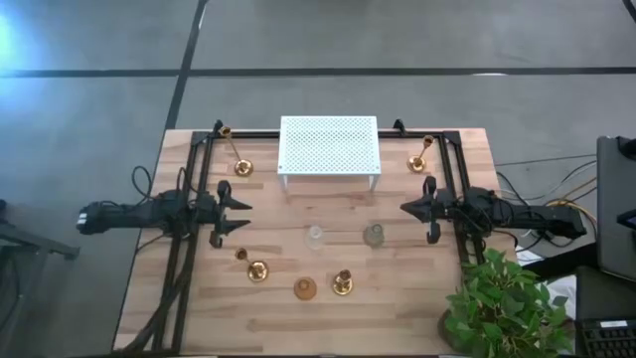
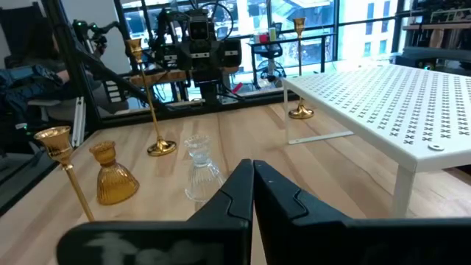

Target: Pick & Place candle stick holders

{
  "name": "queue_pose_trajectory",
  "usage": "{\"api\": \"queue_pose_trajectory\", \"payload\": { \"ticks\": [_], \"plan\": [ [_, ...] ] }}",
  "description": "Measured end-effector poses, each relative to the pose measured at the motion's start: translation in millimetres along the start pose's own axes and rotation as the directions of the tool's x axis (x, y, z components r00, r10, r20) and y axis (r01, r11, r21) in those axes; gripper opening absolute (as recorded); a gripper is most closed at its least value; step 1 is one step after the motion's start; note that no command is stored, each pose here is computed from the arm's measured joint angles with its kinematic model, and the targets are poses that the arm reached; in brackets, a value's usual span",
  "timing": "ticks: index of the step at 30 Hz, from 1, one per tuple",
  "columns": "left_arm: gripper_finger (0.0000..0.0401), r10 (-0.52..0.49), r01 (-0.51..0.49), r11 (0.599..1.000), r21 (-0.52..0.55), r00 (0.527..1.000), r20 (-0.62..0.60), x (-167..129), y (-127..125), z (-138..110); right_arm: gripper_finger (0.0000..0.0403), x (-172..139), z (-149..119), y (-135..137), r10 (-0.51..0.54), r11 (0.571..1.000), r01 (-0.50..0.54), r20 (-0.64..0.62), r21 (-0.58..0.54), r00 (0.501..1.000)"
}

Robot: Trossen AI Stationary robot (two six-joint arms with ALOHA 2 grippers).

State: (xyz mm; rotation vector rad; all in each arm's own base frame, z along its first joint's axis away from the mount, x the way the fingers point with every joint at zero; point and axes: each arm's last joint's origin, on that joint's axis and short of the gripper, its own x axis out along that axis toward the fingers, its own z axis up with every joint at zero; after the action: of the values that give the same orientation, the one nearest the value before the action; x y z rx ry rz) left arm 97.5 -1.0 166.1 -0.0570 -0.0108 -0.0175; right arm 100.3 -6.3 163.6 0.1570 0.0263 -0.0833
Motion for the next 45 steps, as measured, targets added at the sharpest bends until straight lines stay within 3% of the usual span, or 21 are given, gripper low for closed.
{"api": "queue_pose_trajectory", "payload": {
  "ticks": [15,19,22,24,27,31,35,41,45],
  "plan": [
    [0.0197,-0.001,0.001,1.0,0.0,1.0,0.0,0.0,0.0,0.0,0.0008,0.0,2.2,0.3,0.001,1.0,-0.001,0.023,0.002,1.0],
    [0.0197,0.0,0.0,1.0,0.0,1.0,0.0,0.0,0.0,0.0,0.0008,-1.8,18.8,2.9,0.029,0.993,-0.05,0.194,0.104,0.98],
    [0.0197,0.0,0.0,1.0,0.0,1.0,0.0,0.0,0.0,0.0,0.0008,-7.2,38.6,5.7,0.056,0.97,-0.141,0.387,0.196,0.92],
    [0.0197,0.0,0.0,1.0,0.0,1.0,0.0,0.0,0.0,0.0,0.0008,-9.1,51.1,7.5,0.059,0.968,-0.154,0.417,0.2,0.907],
    [0.0197,-0.001,0.001,1.0,0.0,1.0,-0.001,0.0,0.0,-0.1,0.0008,-6.4,71.8,9.9,0.013,0.984,-0.072,0.334,0.166,0.942],
    [0.0197,0.0,0.0,1.0,0.0,1.0,-0.001,0.1,0.0,-0.1,0.0008,0.6,116.3,12.4,-0.156,0.987,0.136,0.28,0.09,0.947],
    [0.0197,0.0,0.0,1.0,0.0,1.0,-0.001,0.1,0.0,0.0,0.0008,9.8,162.3,15.7,-0.306,0.952,0.302,0.262,0.057,0.915],
    [0.0197,0.0,0.0,1.0,0.0,1.0,0.0,0.1,0.0,0.0,0.0008,23.9,202.9,19.5,-0.436,0.899,0.432,0.076,0.07,0.897],
    [0.0197,-0.001,0.001,1.0,0.0,1.0,0.0,0.1,0.0,0.0,0.0008,37.3,227.8,22.4,-0.508,0.861,0.506,0.056,0.055,0.859]
  ]
}}
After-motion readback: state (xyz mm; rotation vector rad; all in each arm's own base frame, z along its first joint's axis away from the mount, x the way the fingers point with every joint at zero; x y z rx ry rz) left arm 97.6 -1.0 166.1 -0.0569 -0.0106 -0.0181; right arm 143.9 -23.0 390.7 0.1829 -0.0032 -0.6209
